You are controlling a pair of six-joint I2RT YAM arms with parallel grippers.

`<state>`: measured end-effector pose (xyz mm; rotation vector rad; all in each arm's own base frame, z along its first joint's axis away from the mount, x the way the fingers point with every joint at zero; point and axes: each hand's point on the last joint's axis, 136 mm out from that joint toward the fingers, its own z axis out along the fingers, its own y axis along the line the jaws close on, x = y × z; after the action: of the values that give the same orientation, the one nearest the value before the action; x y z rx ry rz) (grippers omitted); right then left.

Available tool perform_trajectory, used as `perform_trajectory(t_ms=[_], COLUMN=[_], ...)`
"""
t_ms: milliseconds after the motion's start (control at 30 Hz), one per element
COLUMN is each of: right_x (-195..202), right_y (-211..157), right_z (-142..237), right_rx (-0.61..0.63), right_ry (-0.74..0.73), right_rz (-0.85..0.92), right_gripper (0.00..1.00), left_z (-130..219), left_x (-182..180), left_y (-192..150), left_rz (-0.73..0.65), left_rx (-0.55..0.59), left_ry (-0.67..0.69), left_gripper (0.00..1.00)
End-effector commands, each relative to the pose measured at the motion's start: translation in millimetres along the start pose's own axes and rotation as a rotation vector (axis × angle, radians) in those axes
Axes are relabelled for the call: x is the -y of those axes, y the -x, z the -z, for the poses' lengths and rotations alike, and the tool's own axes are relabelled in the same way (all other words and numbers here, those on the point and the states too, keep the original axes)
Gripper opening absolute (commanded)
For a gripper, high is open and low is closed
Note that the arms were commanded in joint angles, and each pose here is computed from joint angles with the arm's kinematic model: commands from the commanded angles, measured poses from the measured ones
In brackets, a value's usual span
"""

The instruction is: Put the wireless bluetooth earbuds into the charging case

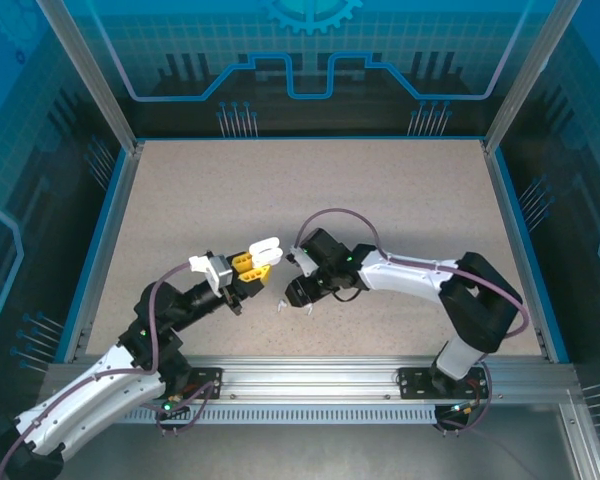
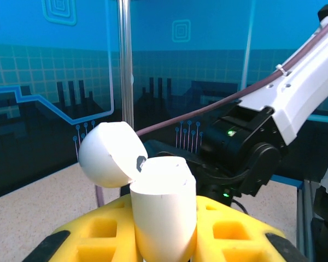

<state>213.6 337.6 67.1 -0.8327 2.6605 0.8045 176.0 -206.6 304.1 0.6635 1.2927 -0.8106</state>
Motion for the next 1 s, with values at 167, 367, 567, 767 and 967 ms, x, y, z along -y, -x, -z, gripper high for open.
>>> perform_trajectory(t_ms=[167,367,567,767,967], right_x=[-17.9,-18.3,-14.2,-11.0,-11.5], right_y=[10.2,7.9,2.7,-2.9,-7.6], right_z=[-27.0,-43.9,-51.2,-58.1,-61.9], right_rx=[-0.055,-0.094,-0.124,-0.154,-0.179], right_ry=[0.050,0.052,0.042,0.023,0.024], right_rz=[0.073,0.078,0.076,0.086,0.093], right_gripper=[0.44,0.43,0.42,0.41,0.40], left_z=[2.8,3.0,2.9,2.7,2.9], left_x=[1.0,0.2,0.1,-0.5,-0.6], left_y=[22.9,24.0,22.7,22.1,22.5], left_rz=[-0.001,-0.006,-0.005,-0.004,-0.004], left_rx=[0.045,0.046,0.039,0.037,0.035], left_ry=[0.007,0.012,0.013,0.015,0.017], left_gripper=[0.00,0.00,0.00,0.00,0.00])
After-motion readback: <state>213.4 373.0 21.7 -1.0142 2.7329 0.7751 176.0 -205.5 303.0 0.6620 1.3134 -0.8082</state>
